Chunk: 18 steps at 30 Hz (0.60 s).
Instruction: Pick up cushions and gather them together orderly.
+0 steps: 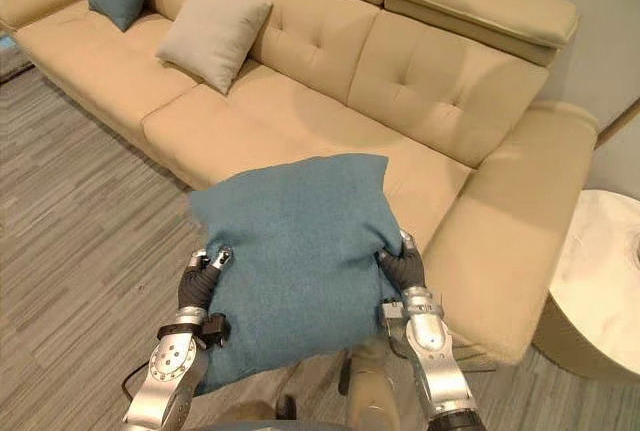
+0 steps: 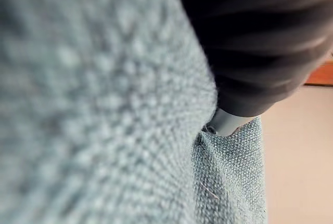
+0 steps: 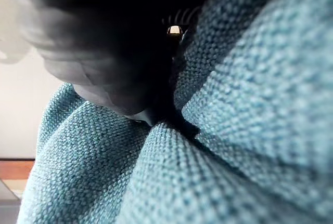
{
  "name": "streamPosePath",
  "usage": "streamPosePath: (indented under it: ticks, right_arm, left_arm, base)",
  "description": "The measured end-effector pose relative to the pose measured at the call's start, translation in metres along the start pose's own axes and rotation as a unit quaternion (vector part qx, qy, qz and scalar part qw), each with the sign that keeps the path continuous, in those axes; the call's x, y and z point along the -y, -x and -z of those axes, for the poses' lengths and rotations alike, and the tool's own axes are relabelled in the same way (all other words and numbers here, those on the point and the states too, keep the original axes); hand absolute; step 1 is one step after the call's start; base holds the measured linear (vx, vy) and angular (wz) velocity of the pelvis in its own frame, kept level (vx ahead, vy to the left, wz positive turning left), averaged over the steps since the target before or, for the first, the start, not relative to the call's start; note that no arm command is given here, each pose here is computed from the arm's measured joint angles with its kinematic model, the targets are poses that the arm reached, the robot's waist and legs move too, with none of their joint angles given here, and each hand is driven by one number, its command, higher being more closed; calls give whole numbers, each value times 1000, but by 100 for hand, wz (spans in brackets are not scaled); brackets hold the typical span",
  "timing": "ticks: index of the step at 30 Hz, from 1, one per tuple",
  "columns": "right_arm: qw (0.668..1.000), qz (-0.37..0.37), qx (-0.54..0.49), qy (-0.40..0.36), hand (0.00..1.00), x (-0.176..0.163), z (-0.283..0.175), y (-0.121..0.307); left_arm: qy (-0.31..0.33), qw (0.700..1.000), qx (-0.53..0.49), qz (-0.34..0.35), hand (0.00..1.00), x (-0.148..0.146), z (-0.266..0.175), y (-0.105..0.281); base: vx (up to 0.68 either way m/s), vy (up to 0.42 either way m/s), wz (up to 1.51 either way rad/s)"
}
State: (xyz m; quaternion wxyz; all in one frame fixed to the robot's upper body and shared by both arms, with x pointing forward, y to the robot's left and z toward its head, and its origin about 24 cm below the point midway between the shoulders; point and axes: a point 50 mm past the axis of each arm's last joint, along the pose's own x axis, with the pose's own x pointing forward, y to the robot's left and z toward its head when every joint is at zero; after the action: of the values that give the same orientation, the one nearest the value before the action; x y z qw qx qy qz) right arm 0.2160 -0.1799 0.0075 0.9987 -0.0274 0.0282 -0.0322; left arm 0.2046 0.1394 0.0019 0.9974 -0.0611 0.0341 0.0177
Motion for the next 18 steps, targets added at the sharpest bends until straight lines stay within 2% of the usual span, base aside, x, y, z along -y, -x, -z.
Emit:
streamPosePath:
  ticks: [4, 8, 13, 18]
  right_arm:
    - [1000, 8, 27, -3, 100, 1, -15, 8]
    - [996, 9, 86, -11, 100, 0, -42, 10]
    - [997, 13, 76, -11, 100, -1, -37, 8]
    - [999, 13, 36, -19, 100, -8, -18, 7]
  left_arm:
    - [5, 1000, -18, -1, 100, 1, 7, 1]
    - [16, 1000, 8, -1, 100, 4, -4, -2]
    - [19, 1000, 2, -7, 100, 2, 0, 4]
    - [3, 1000, -17, -14, 100, -5, 8, 12]
  base:
    - [558, -140, -54]
    - [358, 6, -75]
    - [232, 249, -129]
    - [176, 403, -133]
